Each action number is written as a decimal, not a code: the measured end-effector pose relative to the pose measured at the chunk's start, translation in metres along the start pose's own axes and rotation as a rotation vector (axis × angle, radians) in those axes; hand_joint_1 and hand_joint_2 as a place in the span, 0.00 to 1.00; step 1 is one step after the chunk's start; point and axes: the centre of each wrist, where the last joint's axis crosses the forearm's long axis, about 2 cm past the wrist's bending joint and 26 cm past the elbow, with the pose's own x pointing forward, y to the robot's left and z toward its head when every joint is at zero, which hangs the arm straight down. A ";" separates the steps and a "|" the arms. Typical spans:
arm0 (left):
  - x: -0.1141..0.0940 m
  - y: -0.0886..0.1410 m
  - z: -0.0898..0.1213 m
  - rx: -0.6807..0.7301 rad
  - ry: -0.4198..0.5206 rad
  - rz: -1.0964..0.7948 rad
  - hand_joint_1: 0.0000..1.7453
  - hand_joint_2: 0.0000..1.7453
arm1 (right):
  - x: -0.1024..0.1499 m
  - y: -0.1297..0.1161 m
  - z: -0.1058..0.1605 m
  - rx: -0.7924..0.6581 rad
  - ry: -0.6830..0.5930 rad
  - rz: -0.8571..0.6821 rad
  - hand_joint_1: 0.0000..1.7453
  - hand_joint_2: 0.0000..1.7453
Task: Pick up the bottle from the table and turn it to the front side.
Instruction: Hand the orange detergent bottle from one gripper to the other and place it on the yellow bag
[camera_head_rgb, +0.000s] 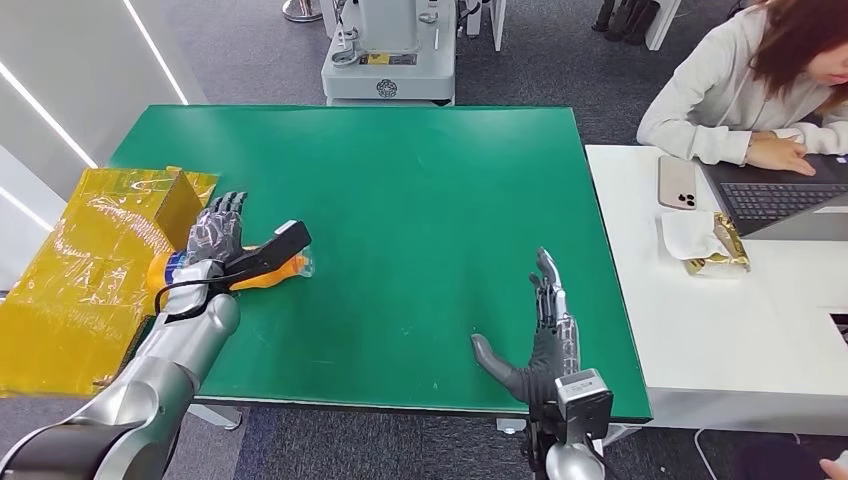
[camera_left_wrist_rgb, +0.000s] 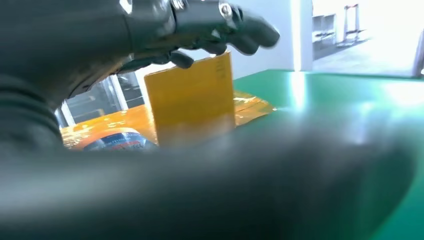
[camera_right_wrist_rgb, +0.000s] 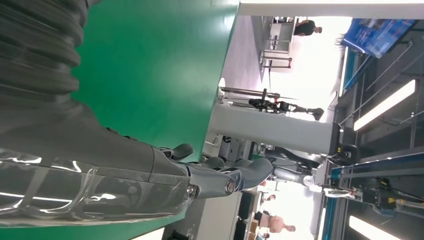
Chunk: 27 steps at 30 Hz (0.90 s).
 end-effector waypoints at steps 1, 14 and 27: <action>0.000 -0.001 0.001 0.046 -0.025 0.024 0.00 0.00 | -0.001 0.000 0.001 -0.003 0.002 -0.002 0.00 1.00; 0.006 -0.018 0.018 0.388 -0.278 0.242 0.00 0.00 | -0.006 0.005 0.017 -0.050 0.032 -0.026 0.00 1.00; 0.049 -0.046 0.037 0.325 -0.310 0.967 0.00 0.00 | -0.007 0.003 0.021 -0.082 0.042 -0.025 0.00 1.00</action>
